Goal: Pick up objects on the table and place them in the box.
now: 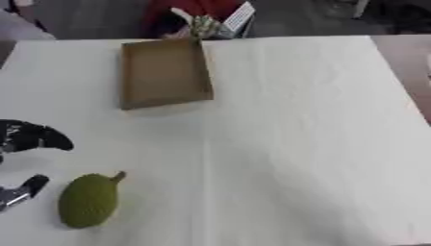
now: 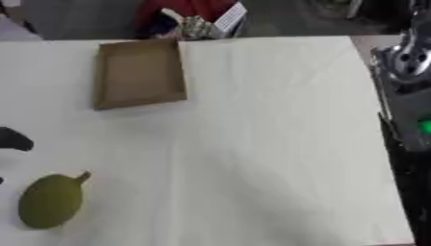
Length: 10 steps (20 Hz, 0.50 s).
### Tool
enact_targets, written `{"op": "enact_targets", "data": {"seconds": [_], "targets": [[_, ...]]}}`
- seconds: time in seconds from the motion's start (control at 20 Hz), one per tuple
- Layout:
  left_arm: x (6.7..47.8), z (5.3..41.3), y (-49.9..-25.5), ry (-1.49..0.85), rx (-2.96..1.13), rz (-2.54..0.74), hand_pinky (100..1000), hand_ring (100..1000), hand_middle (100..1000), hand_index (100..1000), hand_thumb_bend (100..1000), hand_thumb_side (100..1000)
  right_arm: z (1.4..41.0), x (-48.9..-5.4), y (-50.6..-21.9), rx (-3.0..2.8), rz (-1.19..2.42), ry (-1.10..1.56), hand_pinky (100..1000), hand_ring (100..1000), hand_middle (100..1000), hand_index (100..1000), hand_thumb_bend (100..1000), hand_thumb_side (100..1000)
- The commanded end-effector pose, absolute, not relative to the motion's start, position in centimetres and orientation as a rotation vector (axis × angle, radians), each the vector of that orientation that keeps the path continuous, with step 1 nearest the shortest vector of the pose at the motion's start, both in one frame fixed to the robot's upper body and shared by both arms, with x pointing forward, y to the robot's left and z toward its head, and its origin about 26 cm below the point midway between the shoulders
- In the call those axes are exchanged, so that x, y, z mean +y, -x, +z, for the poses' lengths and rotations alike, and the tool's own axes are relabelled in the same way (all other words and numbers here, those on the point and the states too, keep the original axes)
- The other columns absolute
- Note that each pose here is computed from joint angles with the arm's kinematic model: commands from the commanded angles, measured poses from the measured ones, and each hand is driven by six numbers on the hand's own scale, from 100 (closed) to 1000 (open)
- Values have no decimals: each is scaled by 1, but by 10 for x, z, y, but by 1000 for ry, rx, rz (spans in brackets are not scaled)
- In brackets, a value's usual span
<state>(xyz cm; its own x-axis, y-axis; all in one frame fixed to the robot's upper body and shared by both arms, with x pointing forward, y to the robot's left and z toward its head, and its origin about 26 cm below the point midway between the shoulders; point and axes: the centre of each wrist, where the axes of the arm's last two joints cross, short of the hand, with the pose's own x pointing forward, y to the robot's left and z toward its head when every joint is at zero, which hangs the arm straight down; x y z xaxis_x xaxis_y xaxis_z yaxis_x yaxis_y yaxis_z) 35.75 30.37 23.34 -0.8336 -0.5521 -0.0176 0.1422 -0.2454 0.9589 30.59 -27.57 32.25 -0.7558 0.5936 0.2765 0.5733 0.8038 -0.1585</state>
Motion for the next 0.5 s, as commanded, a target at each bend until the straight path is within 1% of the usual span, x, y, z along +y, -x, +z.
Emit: {"op": "enact_targets", "data": {"seconds": [0.05, 0.15, 0.25, 0.3, 0.5], "targets": [[312, 249, -354, -521, -1506, -2233, 889, 860, 845, 942, 202, 870, 332, -277, -300, -2713, 94, 922, 816, 749, 657, 859, 100, 602], [315, 250, -352, -531, -1482, -2260, 896, 867, 848, 938, 299, 894, 332, -277, -300, -2713, 93, 922, 816, 749, 657, 859, 100, 604], [320, 252, -350, -547, -1456, -2291, 902, 873, 848, 933, 363, 910, 332, -277, -300, -2713, 92, 921, 817, 749, 657, 859, 100, 607], [322, 252, -350, -550, -1449, -2305, 905, 874, 849, 934, 372, 918, 332, -277, -300, -2714, 91, 921, 817, 749, 657, 859, 100, 607], [329, 250, -348, -526, -1461, -2337, 907, 873, 845, 936, 360, 950, 333, -277, -300, -2715, 90, 919, 817, 749, 657, 859, 100, 605]]}}
